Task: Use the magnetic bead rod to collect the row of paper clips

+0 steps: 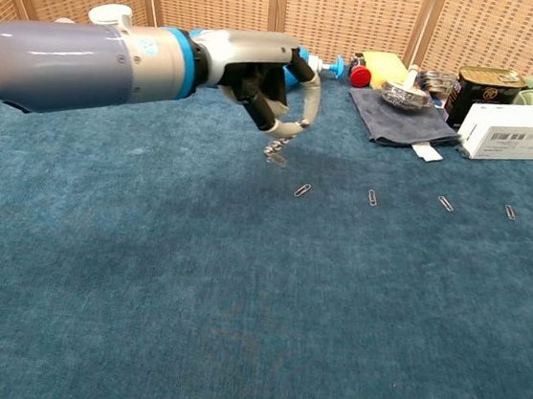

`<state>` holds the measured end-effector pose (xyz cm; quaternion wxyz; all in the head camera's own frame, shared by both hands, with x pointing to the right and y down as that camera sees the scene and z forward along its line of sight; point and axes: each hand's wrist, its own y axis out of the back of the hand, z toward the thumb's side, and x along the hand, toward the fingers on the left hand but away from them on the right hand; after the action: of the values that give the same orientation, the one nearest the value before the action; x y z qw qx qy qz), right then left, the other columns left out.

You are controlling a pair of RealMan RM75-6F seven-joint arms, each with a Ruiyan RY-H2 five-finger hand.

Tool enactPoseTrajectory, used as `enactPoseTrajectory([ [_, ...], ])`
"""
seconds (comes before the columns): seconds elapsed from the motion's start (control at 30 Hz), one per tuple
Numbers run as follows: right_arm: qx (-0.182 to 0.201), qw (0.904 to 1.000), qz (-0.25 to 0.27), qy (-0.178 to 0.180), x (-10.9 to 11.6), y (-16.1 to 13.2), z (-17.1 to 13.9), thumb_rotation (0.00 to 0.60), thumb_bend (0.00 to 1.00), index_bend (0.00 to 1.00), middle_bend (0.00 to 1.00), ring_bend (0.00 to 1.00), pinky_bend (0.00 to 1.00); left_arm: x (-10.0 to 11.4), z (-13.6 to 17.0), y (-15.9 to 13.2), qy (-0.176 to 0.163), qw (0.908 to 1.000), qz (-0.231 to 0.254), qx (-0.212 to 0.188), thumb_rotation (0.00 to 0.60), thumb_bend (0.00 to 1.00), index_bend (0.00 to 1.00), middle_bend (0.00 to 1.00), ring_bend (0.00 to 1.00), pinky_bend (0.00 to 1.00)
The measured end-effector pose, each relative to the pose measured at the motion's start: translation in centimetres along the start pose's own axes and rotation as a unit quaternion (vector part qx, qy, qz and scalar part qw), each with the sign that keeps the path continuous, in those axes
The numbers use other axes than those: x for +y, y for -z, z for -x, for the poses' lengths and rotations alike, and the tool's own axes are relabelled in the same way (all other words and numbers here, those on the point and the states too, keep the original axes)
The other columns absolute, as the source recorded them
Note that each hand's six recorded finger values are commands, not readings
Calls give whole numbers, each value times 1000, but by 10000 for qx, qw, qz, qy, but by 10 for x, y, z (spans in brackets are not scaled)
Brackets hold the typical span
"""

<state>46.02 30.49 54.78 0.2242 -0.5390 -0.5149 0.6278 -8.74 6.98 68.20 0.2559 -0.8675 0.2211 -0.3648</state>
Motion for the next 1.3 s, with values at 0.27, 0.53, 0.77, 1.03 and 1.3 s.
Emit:
enactPoseTrajectory([
  [0.27,-37,10000,17,8,1,3,-2,600,395,208,202,98,432,-14,-16,-14,89,9999,-65,-71,600,469,590,1000,1000,1000],
  [0.53,-109,9999,56,21,0,9,-3,600,395,208,202,97,432,-28,-29,-19,196,9992,-343,-46,600,469,590,1000,1000,1000],
  [0.77,-125,9999,60,18,1,11,-2,600,394,208,203,98,432,-35,-34,-20,265,9987,-441,-8,600,468,590,1000,1000,1000],
  [1.03,-165,9998,95,12,-1,14,-2,600,395,208,203,97,432,-39,-39,-20,306,9979,-568,42,600,469,590,1000,1000,1000],
  [1.3,-183,9998,101,24,-1,16,-2,600,394,208,203,98,433,-41,-40,-20,327,9975,-623,67,600,468,591,1000,1000,1000],
])
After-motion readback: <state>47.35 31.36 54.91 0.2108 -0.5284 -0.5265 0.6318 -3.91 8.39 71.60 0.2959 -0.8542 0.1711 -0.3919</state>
